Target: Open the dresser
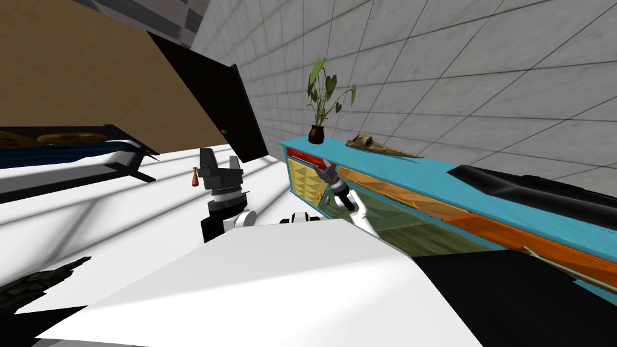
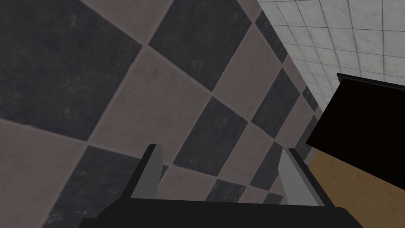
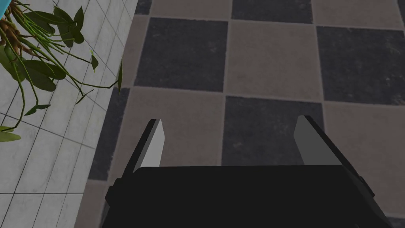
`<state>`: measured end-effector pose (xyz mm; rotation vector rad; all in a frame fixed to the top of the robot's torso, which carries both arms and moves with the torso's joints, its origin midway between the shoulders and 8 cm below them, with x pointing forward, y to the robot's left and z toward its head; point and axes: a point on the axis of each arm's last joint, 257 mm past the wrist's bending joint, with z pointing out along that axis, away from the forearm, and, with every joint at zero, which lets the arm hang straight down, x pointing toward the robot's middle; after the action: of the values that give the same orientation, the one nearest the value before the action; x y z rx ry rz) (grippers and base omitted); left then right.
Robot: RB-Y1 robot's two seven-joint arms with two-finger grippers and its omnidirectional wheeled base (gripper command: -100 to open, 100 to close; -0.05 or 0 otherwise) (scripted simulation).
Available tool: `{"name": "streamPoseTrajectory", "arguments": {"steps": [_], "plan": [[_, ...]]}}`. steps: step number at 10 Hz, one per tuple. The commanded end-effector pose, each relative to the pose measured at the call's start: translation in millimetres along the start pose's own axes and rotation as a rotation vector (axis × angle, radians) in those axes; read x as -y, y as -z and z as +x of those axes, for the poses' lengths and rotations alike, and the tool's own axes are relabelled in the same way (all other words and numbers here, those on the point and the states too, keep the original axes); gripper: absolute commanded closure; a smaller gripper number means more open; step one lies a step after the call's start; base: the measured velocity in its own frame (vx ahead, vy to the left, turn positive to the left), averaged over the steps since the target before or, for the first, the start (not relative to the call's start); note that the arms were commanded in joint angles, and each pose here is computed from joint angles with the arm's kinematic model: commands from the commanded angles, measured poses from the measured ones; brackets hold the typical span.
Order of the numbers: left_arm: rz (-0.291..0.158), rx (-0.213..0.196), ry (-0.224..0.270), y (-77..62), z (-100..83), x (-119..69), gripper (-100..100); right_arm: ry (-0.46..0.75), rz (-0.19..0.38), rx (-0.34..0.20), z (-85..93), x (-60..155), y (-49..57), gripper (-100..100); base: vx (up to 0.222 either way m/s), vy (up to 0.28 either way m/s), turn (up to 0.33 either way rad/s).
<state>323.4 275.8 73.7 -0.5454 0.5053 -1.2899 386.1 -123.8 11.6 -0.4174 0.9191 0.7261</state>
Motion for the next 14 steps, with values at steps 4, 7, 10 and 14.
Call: {"name": "streamPoseTrajectory", "arguments": {"steps": [4,7,10,14], "plan": [[0.000,0.000,0.000,0.0,0.0,0.0,0,0.230,-0.143,-0.137,42.3,-7,-10.0,-100,-0.008,0.071,-0.053],[0.000,0.000,0.000,0.0,0.0,0.0,0,0.371,-0.224,-0.220,68.5,-2,-10.9,-100,-0.009,0.075,-0.061],[0.000,0.000,0.000,0.0,0.0,0.0,0,0.518,-0.301,-0.306,94.2,10,-8.1,-100,-0.004,0.073,-0.059],[0.000,0.000,0.000,0.0,0.0,0.0,0,0.745,-0.409,-0.439,126.7,45,1.5,-100,-0.010,0.069,-0.053]]}}
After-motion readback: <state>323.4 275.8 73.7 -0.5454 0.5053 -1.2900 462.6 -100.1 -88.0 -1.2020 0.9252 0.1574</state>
